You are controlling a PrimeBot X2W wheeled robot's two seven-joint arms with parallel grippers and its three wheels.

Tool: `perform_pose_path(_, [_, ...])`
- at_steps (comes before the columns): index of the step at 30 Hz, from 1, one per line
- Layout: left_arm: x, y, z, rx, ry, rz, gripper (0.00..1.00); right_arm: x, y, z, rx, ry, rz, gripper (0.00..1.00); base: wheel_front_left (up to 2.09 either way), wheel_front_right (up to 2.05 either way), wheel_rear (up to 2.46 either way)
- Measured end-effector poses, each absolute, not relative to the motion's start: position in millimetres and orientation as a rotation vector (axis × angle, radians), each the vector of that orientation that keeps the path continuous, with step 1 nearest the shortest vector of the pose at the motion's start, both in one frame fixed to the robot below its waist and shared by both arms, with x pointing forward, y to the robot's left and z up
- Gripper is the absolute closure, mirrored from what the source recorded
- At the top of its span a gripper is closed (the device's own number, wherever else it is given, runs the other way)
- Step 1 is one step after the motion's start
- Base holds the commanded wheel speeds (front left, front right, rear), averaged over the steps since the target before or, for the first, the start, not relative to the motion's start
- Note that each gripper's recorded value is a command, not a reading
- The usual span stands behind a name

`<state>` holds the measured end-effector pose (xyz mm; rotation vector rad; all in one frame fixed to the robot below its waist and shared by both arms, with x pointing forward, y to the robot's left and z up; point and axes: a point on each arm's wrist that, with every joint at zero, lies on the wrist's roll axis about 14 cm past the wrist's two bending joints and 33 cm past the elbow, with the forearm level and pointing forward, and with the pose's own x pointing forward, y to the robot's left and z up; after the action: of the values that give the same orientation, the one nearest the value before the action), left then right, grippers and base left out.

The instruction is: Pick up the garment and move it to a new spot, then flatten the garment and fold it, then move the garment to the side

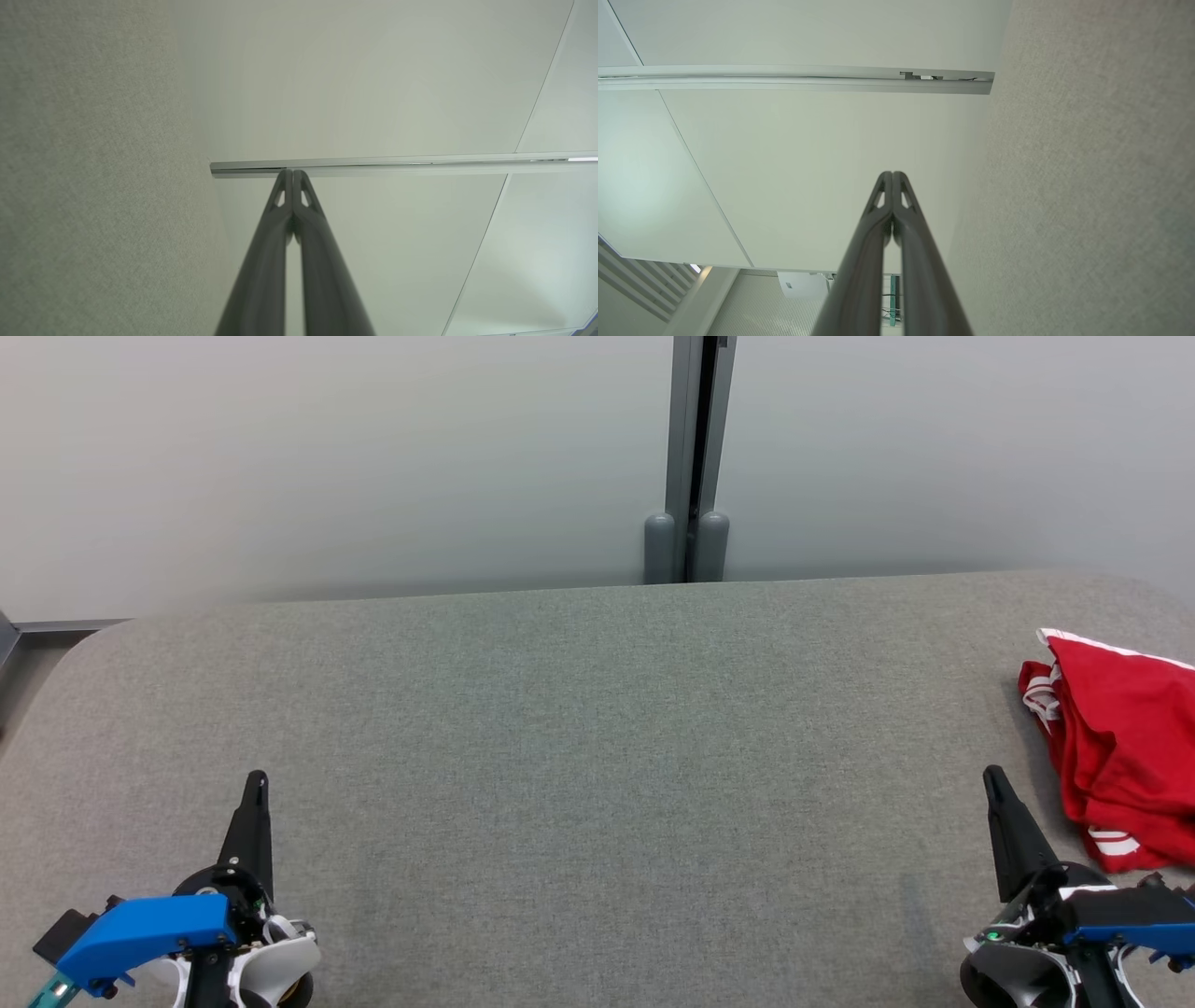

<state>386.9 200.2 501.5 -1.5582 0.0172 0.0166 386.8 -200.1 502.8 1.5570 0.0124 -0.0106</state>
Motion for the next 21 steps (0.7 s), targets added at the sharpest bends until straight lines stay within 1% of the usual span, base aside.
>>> perform_pose_path(21, [387.5,200.5,503.6,-1.573,0.01,0.012,1.0,387.4,-200.1,504.1,1.573,0.008,-0.008,1.0,0.0,0.0,0.0])
